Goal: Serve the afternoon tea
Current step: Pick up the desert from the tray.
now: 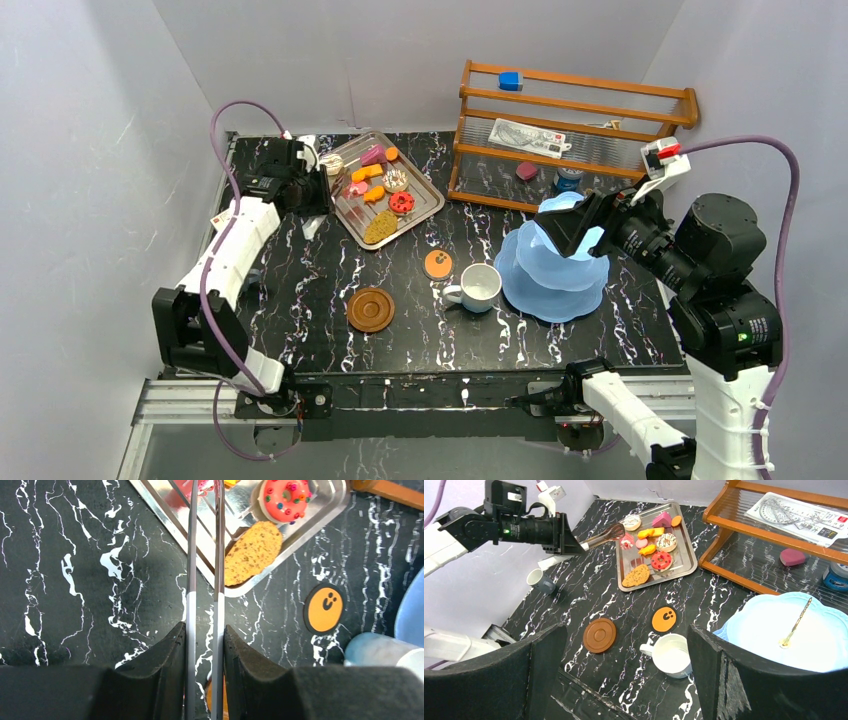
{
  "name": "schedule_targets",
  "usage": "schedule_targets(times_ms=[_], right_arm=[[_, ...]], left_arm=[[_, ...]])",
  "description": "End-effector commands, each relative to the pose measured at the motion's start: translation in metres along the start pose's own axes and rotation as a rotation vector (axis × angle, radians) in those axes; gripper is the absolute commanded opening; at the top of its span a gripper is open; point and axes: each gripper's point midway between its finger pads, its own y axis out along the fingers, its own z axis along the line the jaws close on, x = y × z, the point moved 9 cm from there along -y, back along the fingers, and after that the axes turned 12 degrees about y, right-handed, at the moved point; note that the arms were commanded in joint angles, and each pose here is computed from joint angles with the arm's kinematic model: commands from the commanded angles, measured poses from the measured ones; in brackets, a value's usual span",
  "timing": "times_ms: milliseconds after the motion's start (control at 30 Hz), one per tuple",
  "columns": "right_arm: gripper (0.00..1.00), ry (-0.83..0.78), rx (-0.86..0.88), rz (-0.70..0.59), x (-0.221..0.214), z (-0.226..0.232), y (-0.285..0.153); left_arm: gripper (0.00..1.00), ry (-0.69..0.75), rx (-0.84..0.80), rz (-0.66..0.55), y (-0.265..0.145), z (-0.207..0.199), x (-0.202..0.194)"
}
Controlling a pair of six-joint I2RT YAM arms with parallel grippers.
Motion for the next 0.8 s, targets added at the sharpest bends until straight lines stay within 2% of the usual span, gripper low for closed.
schedule_targets(times_ms=[0, 267, 500, 767], right_arm=[[0.99, -0.024, 0.033, -0.063, 0.007, 0.005, -0.003], [0.99, -0.020, 0.032, -0.066, 0.007, 0.007, -0.006], [0.99, -0.012, 0.030, -0.064, 0.009, 0.009, -0.008], [0.99, -0.025, 0.024, -0.071, 0.012, 0.010, -0.011]], left_arm=[[0.19, -0.019, -0.073, -0.152, -0.048, -0.014, 0.023], [0.19, -0.099, -0.288, -0.251, -0.095, -0.041, 0.037], [0.18, -0.155, -0.483, -0.286, -0.124, -0.073, 0.046], [0.17, -0.161, -0.704, -0.282, -0.142, -0.127, 0.053]])
